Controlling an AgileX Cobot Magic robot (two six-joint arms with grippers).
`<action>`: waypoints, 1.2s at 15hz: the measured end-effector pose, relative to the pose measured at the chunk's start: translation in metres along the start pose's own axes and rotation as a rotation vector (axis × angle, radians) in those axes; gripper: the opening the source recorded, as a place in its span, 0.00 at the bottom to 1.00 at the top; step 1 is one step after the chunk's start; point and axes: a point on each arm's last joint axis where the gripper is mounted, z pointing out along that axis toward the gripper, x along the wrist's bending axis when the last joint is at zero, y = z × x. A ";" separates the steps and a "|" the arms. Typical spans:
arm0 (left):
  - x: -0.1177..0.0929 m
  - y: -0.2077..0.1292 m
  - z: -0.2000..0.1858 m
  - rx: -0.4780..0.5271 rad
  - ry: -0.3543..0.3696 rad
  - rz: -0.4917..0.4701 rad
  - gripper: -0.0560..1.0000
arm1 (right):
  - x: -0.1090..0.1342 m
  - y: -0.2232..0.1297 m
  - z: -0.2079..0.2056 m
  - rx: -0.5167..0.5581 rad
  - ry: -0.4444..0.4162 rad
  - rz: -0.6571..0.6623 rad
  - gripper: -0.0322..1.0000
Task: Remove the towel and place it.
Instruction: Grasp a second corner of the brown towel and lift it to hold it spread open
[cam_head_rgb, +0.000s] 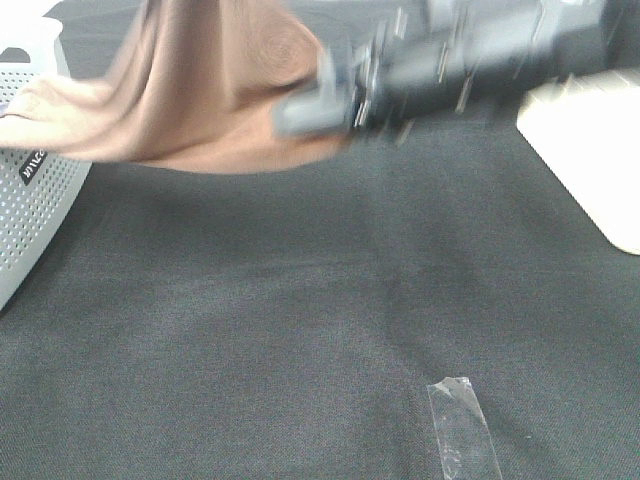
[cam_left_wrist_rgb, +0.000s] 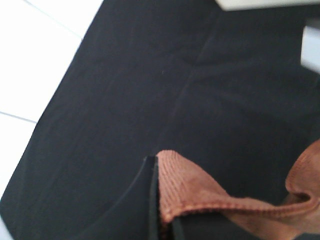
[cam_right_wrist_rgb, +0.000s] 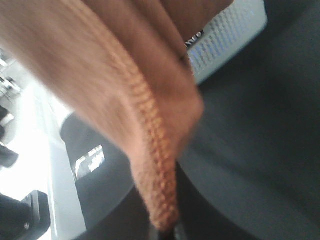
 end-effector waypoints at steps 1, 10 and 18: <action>0.000 -0.001 0.002 0.011 0.008 0.011 0.05 | 0.005 0.014 -0.011 0.054 -0.061 -0.004 0.03; 0.031 0.015 0.002 -0.243 0.255 -0.026 0.05 | 0.059 0.150 -0.139 0.034 -0.687 -0.430 0.03; 0.076 -0.004 0.000 -0.353 0.455 -0.086 0.05 | 0.059 0.203 -0.157 -0.288 -0.895 -0.602 0.03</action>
